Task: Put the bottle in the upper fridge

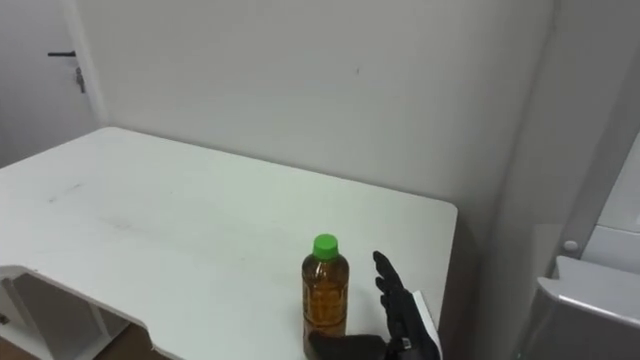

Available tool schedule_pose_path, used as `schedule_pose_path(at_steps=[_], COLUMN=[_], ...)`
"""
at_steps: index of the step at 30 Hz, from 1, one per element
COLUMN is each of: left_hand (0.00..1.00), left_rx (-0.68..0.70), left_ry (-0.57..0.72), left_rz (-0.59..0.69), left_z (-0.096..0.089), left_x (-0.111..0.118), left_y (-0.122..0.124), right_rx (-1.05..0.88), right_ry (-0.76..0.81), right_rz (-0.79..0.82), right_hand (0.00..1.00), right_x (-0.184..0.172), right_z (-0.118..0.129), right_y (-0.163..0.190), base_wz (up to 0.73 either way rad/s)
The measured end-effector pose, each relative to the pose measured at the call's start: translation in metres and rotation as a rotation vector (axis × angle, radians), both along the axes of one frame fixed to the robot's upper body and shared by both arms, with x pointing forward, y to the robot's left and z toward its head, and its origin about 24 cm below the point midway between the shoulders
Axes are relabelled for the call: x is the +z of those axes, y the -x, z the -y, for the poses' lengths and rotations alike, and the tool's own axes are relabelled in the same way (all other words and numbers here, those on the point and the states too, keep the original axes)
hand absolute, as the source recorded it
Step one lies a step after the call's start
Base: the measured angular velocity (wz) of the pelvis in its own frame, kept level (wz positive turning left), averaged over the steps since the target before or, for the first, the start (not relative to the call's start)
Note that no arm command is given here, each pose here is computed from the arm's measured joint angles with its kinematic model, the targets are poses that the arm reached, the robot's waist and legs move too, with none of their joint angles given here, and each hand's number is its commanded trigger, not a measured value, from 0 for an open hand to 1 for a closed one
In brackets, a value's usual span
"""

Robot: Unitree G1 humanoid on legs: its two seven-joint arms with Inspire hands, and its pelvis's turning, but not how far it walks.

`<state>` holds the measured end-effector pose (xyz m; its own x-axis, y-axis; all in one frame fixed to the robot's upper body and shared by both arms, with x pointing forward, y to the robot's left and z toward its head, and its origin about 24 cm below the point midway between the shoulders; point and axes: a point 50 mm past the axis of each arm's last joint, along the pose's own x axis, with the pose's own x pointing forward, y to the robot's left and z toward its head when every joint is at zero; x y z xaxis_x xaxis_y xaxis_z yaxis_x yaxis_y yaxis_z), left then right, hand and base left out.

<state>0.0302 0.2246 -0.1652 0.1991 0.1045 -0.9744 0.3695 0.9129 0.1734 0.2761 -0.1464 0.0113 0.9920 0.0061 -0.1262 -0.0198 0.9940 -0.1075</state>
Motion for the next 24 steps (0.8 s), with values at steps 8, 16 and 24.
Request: schedule_pose_path(at_steps=[8,16,24], left_hand=[0.0,0.0,0.0], left_rx=[0.0,0.004,0.016], left_ry=[0.001,-0.001,0.011], left_rz=[0.0,-0.013,-0.065], left_z=[0.0,0.0,0.0], left_x=[0.0,0.0,-0.001], left_y=[0.0,0.006,0.024], right_rx=[0.019,0.034,0.004], right_ry=[-0.001,0.01,-0.036], right_rz=[-0.005,-0.045,-0.095], right_hand=[0.0,0.0,0.0], right_x=[-0.001,-0.01,-0.018], right_z=[-0.001,-0.005,-0.001], right_y=[0.0,0.003,0.001], base_wz=[0.03,0.04,0.05])
